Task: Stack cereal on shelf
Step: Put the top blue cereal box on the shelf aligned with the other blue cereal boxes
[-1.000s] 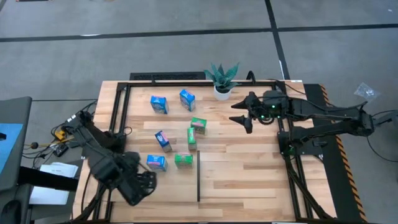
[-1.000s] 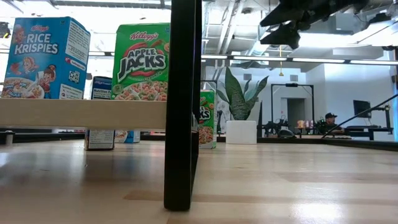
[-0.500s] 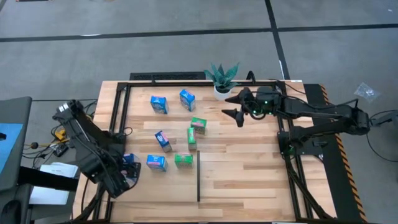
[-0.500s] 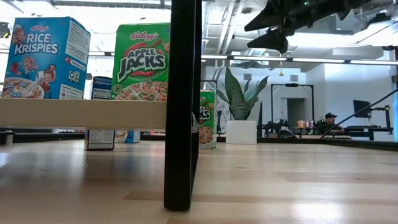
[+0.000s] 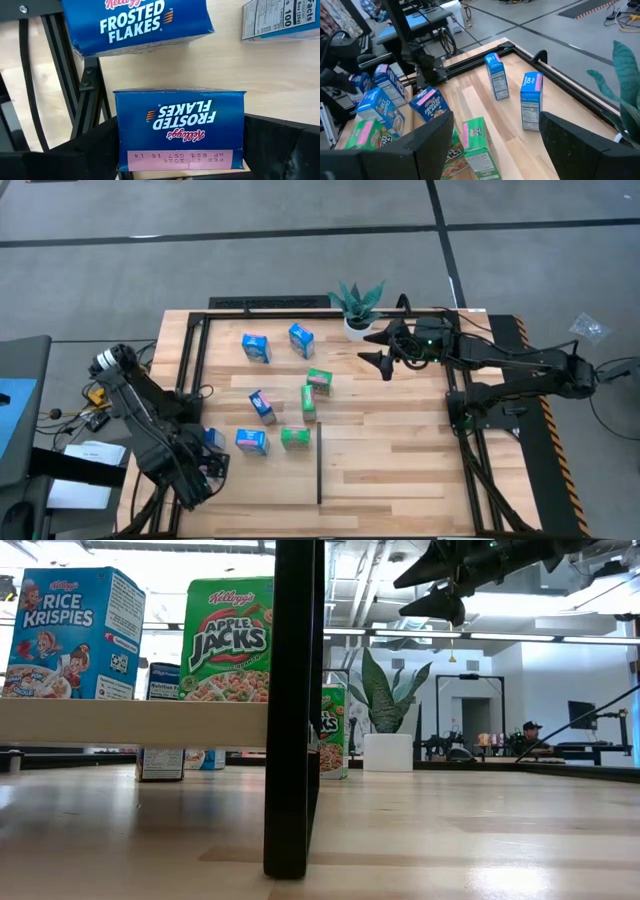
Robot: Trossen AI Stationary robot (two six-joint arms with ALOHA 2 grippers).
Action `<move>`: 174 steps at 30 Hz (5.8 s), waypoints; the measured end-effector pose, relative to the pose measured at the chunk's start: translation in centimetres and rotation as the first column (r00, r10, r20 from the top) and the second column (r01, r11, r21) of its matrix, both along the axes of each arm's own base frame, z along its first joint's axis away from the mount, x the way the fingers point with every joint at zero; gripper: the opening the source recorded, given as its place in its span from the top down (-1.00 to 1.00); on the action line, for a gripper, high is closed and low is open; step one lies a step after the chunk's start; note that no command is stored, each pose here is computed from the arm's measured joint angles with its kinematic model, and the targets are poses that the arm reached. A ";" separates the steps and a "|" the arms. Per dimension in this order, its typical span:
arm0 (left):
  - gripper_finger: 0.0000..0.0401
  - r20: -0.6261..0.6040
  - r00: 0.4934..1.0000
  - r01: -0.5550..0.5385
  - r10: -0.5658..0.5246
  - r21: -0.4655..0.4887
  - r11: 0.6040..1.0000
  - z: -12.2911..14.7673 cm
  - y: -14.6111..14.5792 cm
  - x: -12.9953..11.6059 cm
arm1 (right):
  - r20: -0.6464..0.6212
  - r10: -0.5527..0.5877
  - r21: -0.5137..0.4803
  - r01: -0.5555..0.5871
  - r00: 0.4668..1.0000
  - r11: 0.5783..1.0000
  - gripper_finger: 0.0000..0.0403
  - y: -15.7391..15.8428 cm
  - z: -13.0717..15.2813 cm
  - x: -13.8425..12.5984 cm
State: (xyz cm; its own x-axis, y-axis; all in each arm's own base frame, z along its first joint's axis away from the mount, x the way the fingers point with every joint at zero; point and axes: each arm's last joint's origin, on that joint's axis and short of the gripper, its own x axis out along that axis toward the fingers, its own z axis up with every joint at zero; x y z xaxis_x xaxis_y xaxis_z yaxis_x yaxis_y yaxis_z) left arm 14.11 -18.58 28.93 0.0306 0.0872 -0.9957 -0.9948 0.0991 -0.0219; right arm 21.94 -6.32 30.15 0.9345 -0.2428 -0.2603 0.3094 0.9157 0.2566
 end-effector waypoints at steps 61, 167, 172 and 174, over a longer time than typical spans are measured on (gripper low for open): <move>-0.59 -0.023 1.000 0.015 -0.012 0.138 0.990 -1.2 -0.4 0.3 | 0.002 0.052 0.009 -0.052 0.999 0.999 -0.58 0.2 0.0 0.0; -0.98 0.748 0.639 0.247 -0.177 0.019 0.969 6.3 2.0 5.6 | -0.005 0.281 -0.027 -0.281 0.960 0.959 -0.58 1.9 -0.1 0.5; -0.98 0.674 0.713 0.293 -0.191 -0.040 0.955 4.8 1.2 6.3 | -0.006 0.291 -0.027 -0.291 0.957 0.956 -0.58 2.1 -0.1 0.5; -0.97 0.636 0.748 0.298 -0.189 -0.068 0.952 4.0 0.6 6.8 | -0.007 0.291 -0.026 -0.291 0.957 0.956 -0.58 2.1 -0.1 0.5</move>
State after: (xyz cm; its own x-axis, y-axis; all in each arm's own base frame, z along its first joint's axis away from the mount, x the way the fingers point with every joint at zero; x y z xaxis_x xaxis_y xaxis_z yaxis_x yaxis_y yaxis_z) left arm 20.87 -17.95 32.89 0.6395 -0.1626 -0.7514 -0.7014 0.2768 -0.6568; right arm 22.47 -4.22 30.04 0.9649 0.0327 -0.2607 0.0293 0.9727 0.2303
